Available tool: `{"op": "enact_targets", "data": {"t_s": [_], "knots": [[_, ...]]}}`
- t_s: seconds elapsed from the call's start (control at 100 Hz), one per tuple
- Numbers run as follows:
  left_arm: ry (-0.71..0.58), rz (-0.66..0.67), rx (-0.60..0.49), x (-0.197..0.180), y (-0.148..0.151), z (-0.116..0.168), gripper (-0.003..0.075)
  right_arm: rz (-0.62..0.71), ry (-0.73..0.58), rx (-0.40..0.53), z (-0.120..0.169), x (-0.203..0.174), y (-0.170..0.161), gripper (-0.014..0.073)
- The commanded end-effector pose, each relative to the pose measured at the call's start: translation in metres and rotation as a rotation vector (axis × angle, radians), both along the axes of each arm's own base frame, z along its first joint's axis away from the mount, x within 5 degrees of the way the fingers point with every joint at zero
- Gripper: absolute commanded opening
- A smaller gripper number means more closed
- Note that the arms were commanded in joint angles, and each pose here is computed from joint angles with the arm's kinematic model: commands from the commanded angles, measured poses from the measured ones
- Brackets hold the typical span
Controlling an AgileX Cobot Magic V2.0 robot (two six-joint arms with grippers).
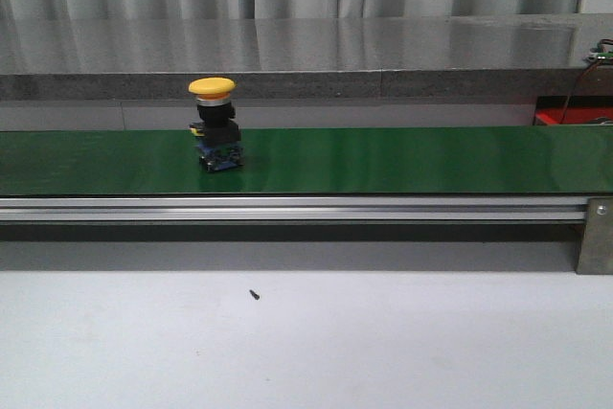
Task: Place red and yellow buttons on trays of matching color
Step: 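Lower the second yellow button onto the conveyor start and release it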
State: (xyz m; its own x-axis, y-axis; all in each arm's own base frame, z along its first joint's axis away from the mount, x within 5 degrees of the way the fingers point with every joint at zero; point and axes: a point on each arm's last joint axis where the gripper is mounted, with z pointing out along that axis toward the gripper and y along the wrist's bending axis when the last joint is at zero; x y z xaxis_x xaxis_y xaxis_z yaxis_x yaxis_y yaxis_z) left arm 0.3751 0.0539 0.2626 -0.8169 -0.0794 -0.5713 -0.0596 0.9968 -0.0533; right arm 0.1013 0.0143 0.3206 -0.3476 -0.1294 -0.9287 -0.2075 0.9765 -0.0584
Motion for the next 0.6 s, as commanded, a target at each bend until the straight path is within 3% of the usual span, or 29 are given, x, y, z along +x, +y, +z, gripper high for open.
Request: {"op": "enact_targets", "data": {"t_s": [0.0,0.26,0.33,0.5,0.59], "knots": [[-0.117,0.003,0.009,0.005,-0.004,0.021,0.0123,-0.021,-0.087,0.023,0.014,0.002,-0.001,-0.0118],[-0.068,-0.007,-0.002,0.007,-0.006,0.01,0.0164,-0.021,-0.087,0.023,0.014,0.002,-0.001,-0.0118],[-0.068,-0.007,-0.002,0.007,-0.006,0.01,0.025,-0.021,-0.087,0.023,0.014,0.002,-0.001,-0.0118],[-0.073,0.004,-0.045,0.007,-0.01,0.011,0.0549,-0.021,-0.087,0.023,0.014,0.002,-0.001,-0.0118],[-0.091,0.009,-0.057,0.005,-0.011,0.018,0.0602,-0.021,-0.087,0.023,0.014,0.002,-0.001,-0.0118]]}}
